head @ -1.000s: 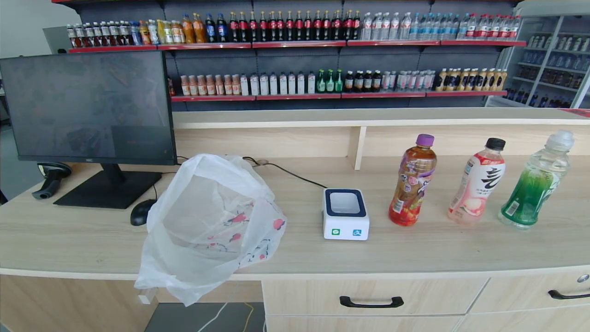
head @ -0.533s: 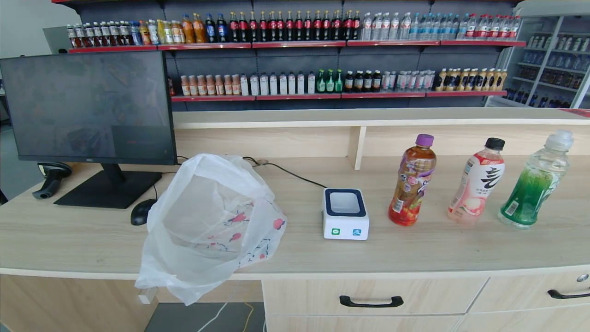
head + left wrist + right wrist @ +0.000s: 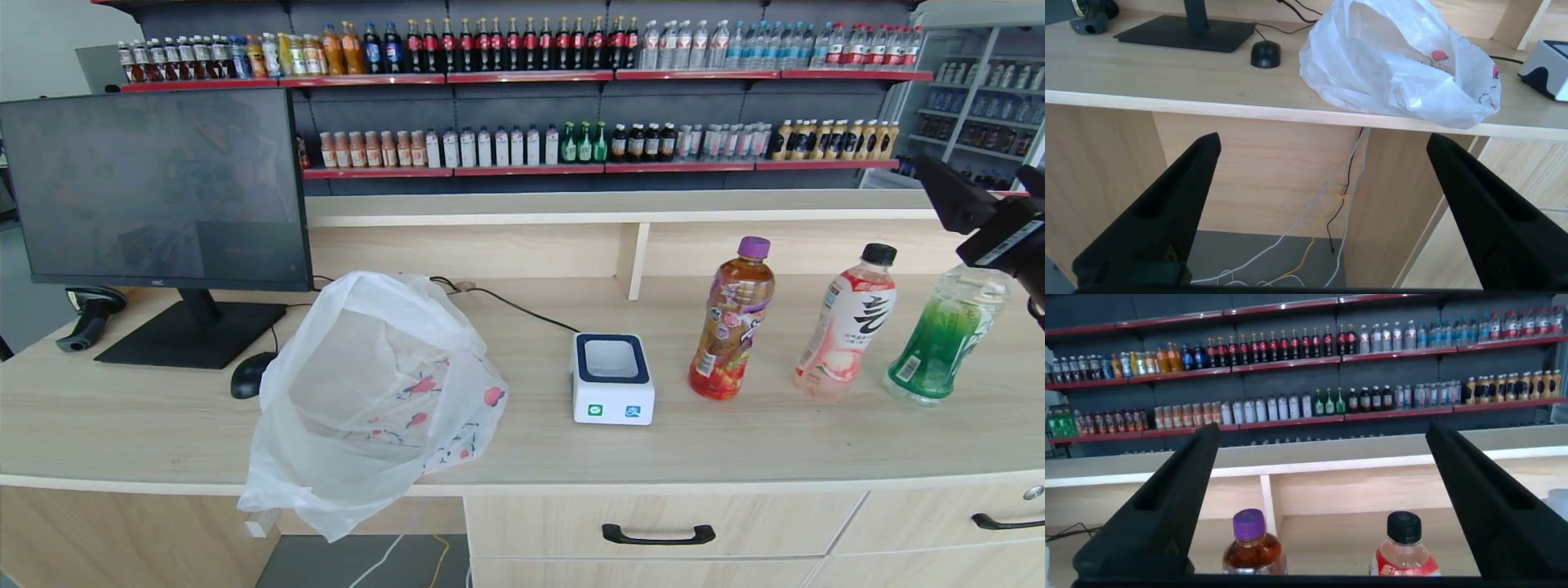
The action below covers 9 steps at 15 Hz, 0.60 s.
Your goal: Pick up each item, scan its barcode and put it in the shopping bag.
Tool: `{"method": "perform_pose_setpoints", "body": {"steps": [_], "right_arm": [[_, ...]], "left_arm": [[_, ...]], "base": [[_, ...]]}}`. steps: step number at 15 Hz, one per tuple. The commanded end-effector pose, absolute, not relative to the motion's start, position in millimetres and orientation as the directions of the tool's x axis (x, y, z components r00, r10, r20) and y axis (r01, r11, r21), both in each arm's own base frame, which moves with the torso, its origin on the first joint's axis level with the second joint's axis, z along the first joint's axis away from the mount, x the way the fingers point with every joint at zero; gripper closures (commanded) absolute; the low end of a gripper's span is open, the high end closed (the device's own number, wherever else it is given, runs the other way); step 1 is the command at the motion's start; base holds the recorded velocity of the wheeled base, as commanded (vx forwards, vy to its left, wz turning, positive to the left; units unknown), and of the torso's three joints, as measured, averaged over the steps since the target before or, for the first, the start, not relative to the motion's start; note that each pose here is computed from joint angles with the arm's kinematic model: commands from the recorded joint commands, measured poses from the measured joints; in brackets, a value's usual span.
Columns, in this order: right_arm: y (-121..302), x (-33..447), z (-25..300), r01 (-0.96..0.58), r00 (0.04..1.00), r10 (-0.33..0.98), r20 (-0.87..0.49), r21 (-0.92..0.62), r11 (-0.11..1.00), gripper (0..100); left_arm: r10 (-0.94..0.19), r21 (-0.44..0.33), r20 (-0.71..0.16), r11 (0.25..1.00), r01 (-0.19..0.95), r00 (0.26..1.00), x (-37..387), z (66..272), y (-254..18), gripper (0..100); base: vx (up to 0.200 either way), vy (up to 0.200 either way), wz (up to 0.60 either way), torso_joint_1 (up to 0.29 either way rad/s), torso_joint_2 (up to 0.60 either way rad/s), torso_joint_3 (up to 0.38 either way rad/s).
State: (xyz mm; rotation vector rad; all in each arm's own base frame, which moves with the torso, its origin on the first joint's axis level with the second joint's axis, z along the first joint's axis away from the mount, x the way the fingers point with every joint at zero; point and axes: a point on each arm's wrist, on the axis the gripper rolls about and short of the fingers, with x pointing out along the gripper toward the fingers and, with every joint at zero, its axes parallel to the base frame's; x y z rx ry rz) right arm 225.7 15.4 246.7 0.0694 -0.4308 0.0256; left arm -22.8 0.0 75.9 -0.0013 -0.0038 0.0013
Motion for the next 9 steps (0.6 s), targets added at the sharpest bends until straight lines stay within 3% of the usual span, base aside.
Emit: {"method": "perform_pose_setpoints", "body": {"steps": [1, 3, 9], "right_arm": [[31.5, 273.1, 204.1, -0.077, 0.938, 0.054, 0.344, 0.053, 0.996, 0], [39.5, 281.3, 178.9, -0.093, 0.953, 0.078, 0.294, 0.038, 0.995, 0], [73.8, 284.7, 173.1, -0.193, 0.944, 0.174, 0.281, 0.041, 0.98, 0]], "left_arm": [[0.002, -0.002, 0.005, 1.0, -0.002, 1.0, -22.8, 76.0, 0.0, 0], [0.002, -0.002, 0.005, 1.0, -0.002, 1.0, -22.8, 76.0, 0.0, 0], [0.002, -0.002, 0.005, 1.0, -0.002, 1.0, -22.8, 76.0, 0.0, 0]], "base": [[0.0, 0.0, 0.0, 0.0, 0.0, 0.0], [0.0, 0.0, 0.0, 0.0, 0.0, 0.0], [0.0, 0.0, 0.0, 0.0, 0.0, 0.0]]}}
